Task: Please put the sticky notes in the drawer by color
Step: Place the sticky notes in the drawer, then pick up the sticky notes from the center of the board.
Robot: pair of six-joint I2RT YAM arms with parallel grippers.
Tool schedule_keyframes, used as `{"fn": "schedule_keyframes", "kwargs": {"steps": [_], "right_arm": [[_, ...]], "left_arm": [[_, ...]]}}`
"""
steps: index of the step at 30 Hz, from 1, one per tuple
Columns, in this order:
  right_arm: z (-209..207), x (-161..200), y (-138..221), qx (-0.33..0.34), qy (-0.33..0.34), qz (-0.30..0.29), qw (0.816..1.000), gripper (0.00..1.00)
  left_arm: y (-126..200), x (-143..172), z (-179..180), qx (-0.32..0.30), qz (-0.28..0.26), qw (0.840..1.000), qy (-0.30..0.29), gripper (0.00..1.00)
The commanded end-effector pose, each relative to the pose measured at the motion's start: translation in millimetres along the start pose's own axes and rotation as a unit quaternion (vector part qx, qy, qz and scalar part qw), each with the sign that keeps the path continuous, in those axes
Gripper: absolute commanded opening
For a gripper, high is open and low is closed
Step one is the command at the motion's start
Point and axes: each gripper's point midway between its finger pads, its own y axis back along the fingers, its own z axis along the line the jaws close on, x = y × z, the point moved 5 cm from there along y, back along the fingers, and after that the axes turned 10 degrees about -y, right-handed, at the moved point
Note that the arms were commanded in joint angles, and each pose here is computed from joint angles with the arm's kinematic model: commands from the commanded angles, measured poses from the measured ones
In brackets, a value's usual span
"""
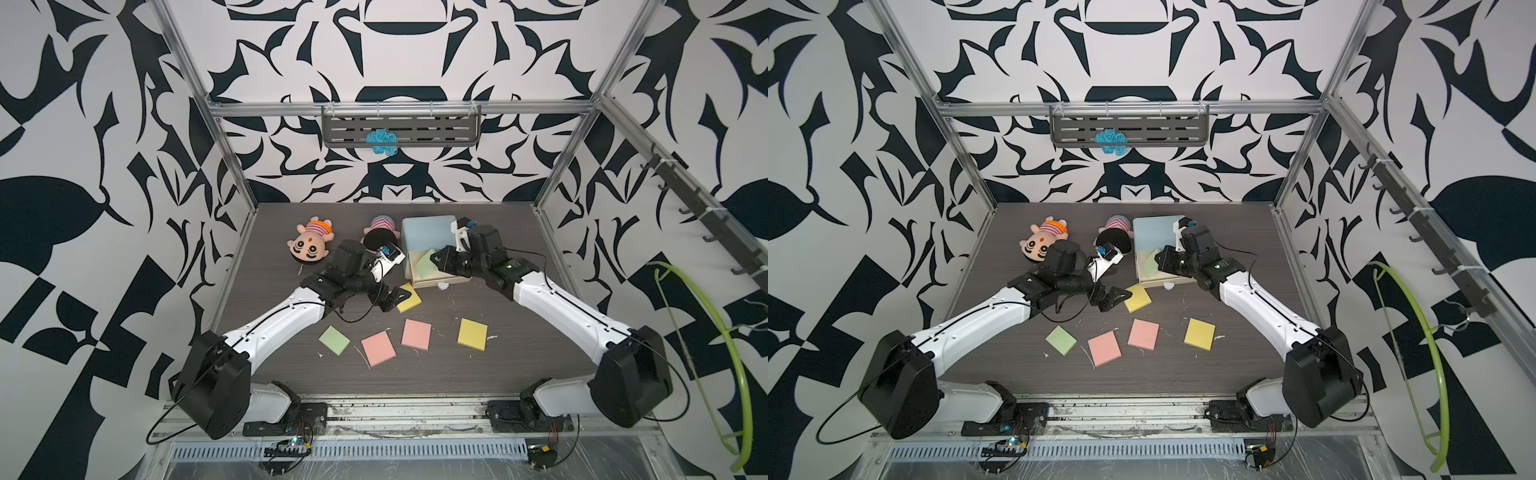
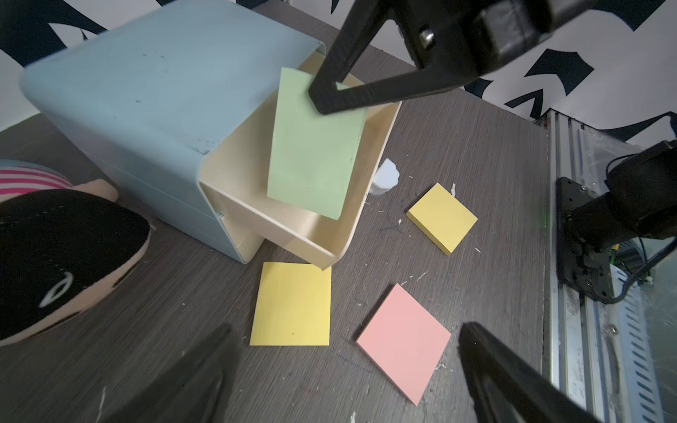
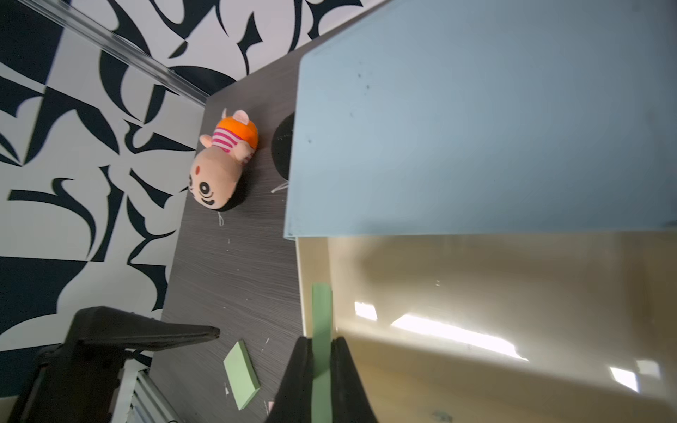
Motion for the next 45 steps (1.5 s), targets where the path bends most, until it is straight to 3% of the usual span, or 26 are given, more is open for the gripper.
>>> {"fn": "schedule_keyframes", "kwargs": {"steps": [1, 5, 11, 16, 20, 23, 26, 30, 33, 35, 40, 42, 45], "right_arm": [[2.1, -9.0, -3.7, -0.007, 0.023, -0.026, 0.999, 0.0], [-2.2, -6.1, -12.4, -0.004, 0.024, -0.016, 1.0, 0.06], [-3.8, -10.0, -3.6, 0.014, 0.031, -0.031, 0.999, 0.45], [-7.7, -20.1, 21.2, 0.06, 0.056, -0.06, 0.995, 0.69], [-0.2, -24.7, 39.5, 0.067, 0.098, -0.071, 0.99, 0.75], [11.6, -23.4, 48.4, 0.037, 0.141, -0.067, 0.987, 0.76], [22.9, -18.2, 49.7, 0.004, 0.178, -0.056, 0.982, 0.78], [40.5, -3.9, 43.7, -0.048, 0.235, -0.029, 0.97, 0.82], [56.1, 18.6, 34.5, -0.094, 0.293, 0.001, 0.952, 0.85], [65.2, 36.9, 28.2, -0.117, 0.336, 0.02, 0.934, 0.88], [83.1, 87.5, 13.7, -0.178, 0.416, 0.078, 0.889, 0.91], [88.8, 106.6, 11.1, -0.211, 0.438, 0.096, 0.869, 0.91], [95.2, 133.9, 9.0, -0.253, 0.466, 0.12, 0.839, 0.92]], "left_arm": [[0.3, -16.7, 1.4, -0.001, -0.021, 1.0, -0.021, 0.99], [-0.2, -15.3, 2.1, -0.005, -0.018, 1.0, -0.02, 0.99], [1.8, -16.1, 5.2, -0.02, -0.012, 1.0, -0.019, 0.99], [6.5, -16.3, 10.9, -0.049, 0.001, 0.999, -0.009, 0.99], [17.7, -11.0, 18.0, -0.101, 0.015, 0.994, 0.036, 0.99], [33.3, -0.2, 28.3, -0.178, 0.038, 0.977, 0.114, 0.99], [67.5, 11.7, 35.4, -0.281, 0.063, 0.93, 0.229, 0.99], [92.1, 45.7, 21.0, -0.328, 0.097, 0.868, 0.36, 0.99], [110.4, 70.8, 7.7, -0.363, 0.097, 0.805, 0.458, 0.99], [122.8, 88.5, -1.9, -0.392, 0.11, 0.754, 0.515, 1.0], [144.6, 126.2, -23.0, -0.471, 0.187, 0.663, 0.552, 0.99], [150.7, 138.1, -26.8, -0.503, 0.209, 0.616, 0.569, 1.0], [150.8, 150.9, -30.4, -0.53, 0.238, 0.567, 0.584, 1.0]]}}
